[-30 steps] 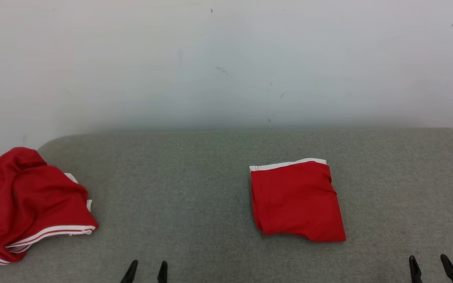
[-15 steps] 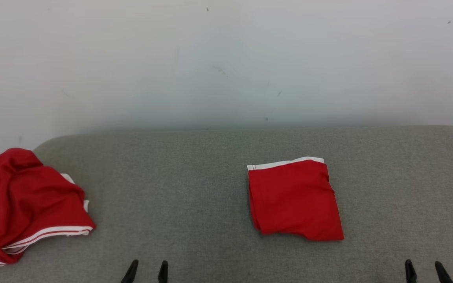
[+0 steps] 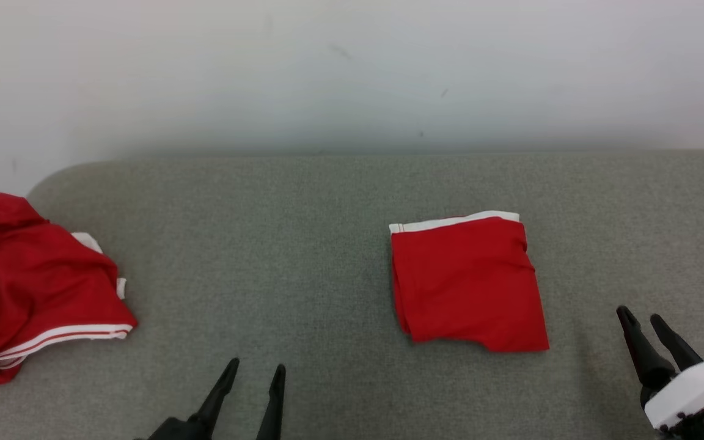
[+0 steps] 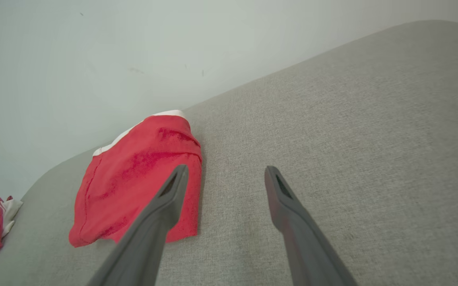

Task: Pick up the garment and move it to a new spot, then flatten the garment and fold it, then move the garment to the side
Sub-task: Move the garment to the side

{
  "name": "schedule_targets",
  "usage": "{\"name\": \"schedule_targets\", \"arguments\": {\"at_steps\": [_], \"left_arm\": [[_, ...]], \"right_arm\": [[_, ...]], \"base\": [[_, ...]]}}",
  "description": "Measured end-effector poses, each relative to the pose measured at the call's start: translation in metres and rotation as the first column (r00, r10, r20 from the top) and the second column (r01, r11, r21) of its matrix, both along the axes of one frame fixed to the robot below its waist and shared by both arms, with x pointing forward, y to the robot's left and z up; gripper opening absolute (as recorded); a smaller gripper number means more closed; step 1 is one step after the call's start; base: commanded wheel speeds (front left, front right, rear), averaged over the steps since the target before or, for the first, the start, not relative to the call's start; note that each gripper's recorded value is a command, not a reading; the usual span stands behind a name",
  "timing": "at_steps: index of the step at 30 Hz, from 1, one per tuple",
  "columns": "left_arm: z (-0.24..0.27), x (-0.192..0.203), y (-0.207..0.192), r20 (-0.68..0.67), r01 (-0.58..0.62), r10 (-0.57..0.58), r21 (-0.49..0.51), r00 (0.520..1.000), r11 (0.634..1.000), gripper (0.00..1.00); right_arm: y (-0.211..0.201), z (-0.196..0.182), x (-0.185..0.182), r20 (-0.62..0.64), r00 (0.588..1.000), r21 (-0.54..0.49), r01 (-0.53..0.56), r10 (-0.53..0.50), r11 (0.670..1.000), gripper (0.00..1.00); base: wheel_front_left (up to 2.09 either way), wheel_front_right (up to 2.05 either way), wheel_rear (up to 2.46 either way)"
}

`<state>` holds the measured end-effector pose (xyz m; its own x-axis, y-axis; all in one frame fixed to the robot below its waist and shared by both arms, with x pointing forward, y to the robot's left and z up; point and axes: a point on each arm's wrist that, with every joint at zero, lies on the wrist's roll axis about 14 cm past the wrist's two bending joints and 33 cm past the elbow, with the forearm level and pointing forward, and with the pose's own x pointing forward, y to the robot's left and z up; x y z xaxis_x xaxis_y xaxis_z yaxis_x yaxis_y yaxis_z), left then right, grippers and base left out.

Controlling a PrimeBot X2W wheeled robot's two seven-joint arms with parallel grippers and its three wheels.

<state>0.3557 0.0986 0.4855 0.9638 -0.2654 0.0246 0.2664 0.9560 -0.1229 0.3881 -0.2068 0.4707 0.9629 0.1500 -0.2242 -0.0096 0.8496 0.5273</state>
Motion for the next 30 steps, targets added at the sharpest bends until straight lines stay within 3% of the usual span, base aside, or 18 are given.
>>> {"name": "schedule_targets", "arguments": {"at_steps": [5, 14, 27, 28, 29, 30], "left_arm": [[-0.006, 0.023, -0.005, -0.010, 0.022, -0.022, 0.003, 1.000, 1.000, 1.00], [-0.024, 0.040, 0.006, -0.057, -0.003, 0.004, 0.012, 0.998, 1.000, 1.00], [-0.041, 0.040, 0.022, -0.111, -0.057, 0.059, 0.020, 0.992, 0.998, 1.00], [-0.040, 0.041, 0.022, -0.107, -0.058, 0.060, 0.020, 0.992, 0.998, 1.00], [-0.039, 0.042, 0.022, -0.104, -0.060, 0.062, 0.021, 0.993, 0.998, 1.00], [-0.038, 0.043, 0.022, -0.101, -0.060, 0.062, 0.019, 0.993, 0.998, 1.00]], "right_arm": [[0.029, -0.012, 0.034, -0.128, 0.980, 0.081, -0.142, 0.152, 0.987, 1.00], [0.065, -0.062, 0.068, -0.354, 0.876, 0.167, -0.284, 0.326, 0.944, 1.00], [0.110, -0.072, 0.095, -0.382, 0.809, 0.241, -0.379, 0.447, 0.893, 1.00], [0.114, -0.070, 0.096, -0.377, 0.806, 0.246, -0.387, 0.456, 0.889, 0.91], [0.117, -0.069, 0.095, -0.372, 0.804, 0.247, -0.396, 0.464, 0.884, 0.36], [0.119, -0.068, 0.095, -0.367, 0.805, 0.243, -0.401, 0.467, 0.883, 0.00]], "base": [[0.00, 0.00, 0.00], [0.00, 0.00, 0.00], [0.00, 0.00, 0.00], [0.00, 0.00, 0.00], [0.00, 0.00, 0.00], [0.00, 0.00, 0.00]]}}
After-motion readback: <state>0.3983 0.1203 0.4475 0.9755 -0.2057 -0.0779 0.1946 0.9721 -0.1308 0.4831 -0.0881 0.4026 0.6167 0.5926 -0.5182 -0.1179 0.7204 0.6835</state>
